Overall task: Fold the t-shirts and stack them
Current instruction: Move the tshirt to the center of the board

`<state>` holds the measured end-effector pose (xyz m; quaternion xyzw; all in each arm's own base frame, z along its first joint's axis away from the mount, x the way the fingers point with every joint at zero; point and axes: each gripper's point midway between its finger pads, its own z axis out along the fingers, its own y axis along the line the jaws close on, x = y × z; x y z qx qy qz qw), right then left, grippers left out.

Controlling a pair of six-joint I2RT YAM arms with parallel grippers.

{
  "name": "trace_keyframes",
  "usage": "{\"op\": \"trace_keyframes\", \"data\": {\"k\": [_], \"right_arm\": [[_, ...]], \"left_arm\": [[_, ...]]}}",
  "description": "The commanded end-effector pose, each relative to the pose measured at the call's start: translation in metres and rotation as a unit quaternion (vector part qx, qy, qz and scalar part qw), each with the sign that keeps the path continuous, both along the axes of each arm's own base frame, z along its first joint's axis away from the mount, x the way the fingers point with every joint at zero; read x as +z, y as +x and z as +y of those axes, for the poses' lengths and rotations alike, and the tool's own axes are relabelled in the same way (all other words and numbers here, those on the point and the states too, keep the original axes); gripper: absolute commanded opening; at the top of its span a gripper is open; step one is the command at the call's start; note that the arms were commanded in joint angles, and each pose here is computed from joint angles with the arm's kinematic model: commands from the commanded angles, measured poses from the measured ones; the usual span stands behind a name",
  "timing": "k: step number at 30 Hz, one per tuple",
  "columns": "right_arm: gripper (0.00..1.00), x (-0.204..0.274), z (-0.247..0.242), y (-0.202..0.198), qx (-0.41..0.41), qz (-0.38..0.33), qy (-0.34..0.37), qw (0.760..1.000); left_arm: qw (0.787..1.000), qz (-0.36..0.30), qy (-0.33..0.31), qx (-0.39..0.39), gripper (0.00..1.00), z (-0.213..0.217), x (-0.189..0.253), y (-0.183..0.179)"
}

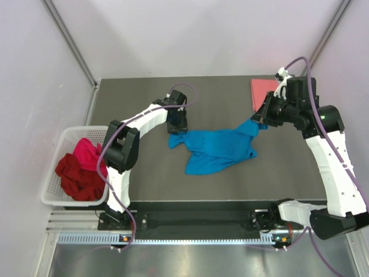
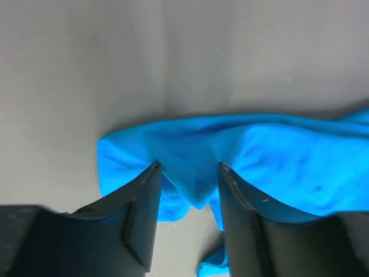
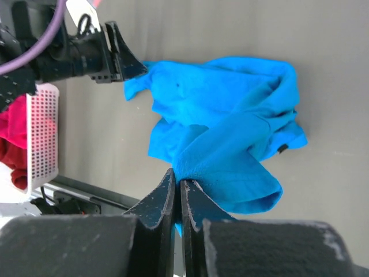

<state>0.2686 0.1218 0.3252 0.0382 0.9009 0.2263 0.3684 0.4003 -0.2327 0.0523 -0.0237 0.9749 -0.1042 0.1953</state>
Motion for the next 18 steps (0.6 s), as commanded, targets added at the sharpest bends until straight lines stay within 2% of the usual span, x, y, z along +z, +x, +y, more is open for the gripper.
{"op": "trace_keyframes", "data": {"k": [1,6,7,9,10,11,16,18], "right_arm": [[0.01,0.003,-0.003,-0.003,-0.003,-0.019,-0.003,1.000],[0.01,-0.007,-0.004,0.001,0.001,-0.011,-0.015,1.000],[0.02,-0.009,-0.004,0.004,0.002,-0.011,-0.017,1.000],[0.02,-0.011,-0.007,0.008,0.000,-0.009,-0.025,1.000],[0.02,-0.015,-0.007,0.012,-0.001,-0.003,-0.030,1.000],[0.02,-0.014,-0.008,0.015,-0.003,-0.004,-0.033,0.999],[0.00,-0.022,-0.027,0.045,-0.030,0.005,-0.069,0.997],[0.00,-0.011,-0.037,0.059,-0.046,-0.004,-0.074,0.996]], "left_arm": [[0.999,0.022,-0.039,0.008,0.48,-0.016,0.009,-0.006],[0.999,0.025,-0.038,0.005,0.33,-0.019,0.003,0.002],[0.999,0.022,-0.036,0.003,0.26,-0.020,0.004,0.004],[0.999,0.010,-0.032,-0.003,0.19,-0.019,0.009,0.009],[1.000,0.001,-0.029,-0.001,0.12,-0.018,0.015,0.015],[1.000,-0.007,-0.027,0.002,0.00,-0.016,0.022,0.019],[0.995,-0.082,-0.053,0.022,0.00,-0.005,0.083,0.045],[0.987,-0.131,-0.080,0.045,0.00,0.007,0.125,0.062]]}}
